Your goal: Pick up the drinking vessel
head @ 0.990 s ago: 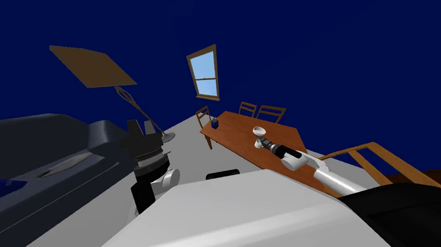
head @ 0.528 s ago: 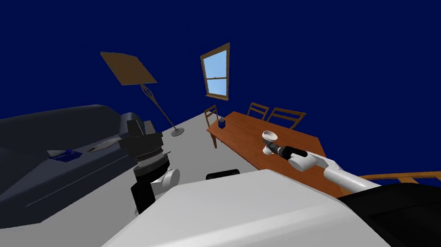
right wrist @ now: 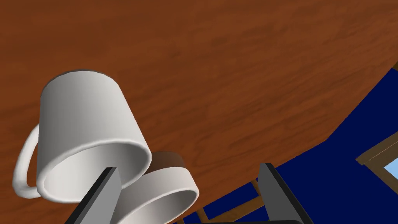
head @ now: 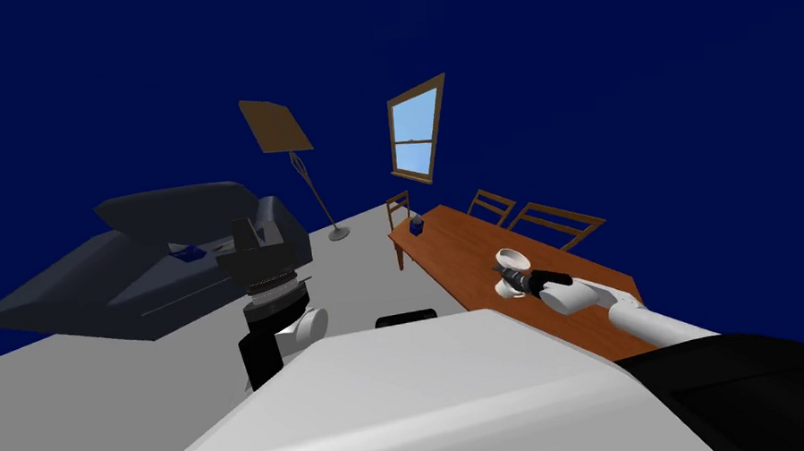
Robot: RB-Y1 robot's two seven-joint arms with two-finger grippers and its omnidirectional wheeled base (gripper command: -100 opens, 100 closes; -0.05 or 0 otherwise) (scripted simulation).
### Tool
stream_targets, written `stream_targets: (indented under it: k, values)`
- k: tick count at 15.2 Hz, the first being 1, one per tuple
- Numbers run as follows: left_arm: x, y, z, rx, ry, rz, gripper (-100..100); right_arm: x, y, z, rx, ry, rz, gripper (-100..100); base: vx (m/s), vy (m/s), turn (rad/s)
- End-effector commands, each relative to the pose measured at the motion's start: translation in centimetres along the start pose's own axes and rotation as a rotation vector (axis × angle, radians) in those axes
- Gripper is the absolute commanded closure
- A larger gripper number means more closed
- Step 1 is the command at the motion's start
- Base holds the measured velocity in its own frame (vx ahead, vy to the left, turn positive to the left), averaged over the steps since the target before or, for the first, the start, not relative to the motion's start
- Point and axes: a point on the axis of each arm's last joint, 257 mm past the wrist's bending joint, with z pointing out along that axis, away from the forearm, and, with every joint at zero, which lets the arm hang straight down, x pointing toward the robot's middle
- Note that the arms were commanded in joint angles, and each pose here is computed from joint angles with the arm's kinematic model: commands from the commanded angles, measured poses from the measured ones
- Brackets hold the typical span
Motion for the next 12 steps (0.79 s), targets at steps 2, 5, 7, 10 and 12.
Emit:
stream_targets:
  k: [2,5,7,10,12]
  values:
    - [0.0,0.0,0.0,0.0,0.0,0.0,0,-0.4,-4.3,-0.4,0.12,0.02,0.006,-100,0.026,-0.007,0.287]
    - [0.0,0.0,0.0,0.0,0.0,0.0,0,-0.3,-6.8,-0.9,0.184,0.035,0.018,-100,0.025,-0.013,0.176]
    - [0.0,0.0,0.0,0.0,0.0,0.0,0,0.0,-9.1,-1.5,0.245,0.052,0.031,-100,0.034,-0.02,0.384]
    - [0.0,0.0,0.0,0.0,0.0,0.0,0,0.4,-11.4,-2.1,0.302,0.069,0.043,-100,0.026,-0.017,0.134]
    - [0.0,0.0,0.0,0.0,0.0,0.0,0,1.4,-15.3,-3.4,0.404,0.104,0.068,-100,0.031,-0.02,0.296]
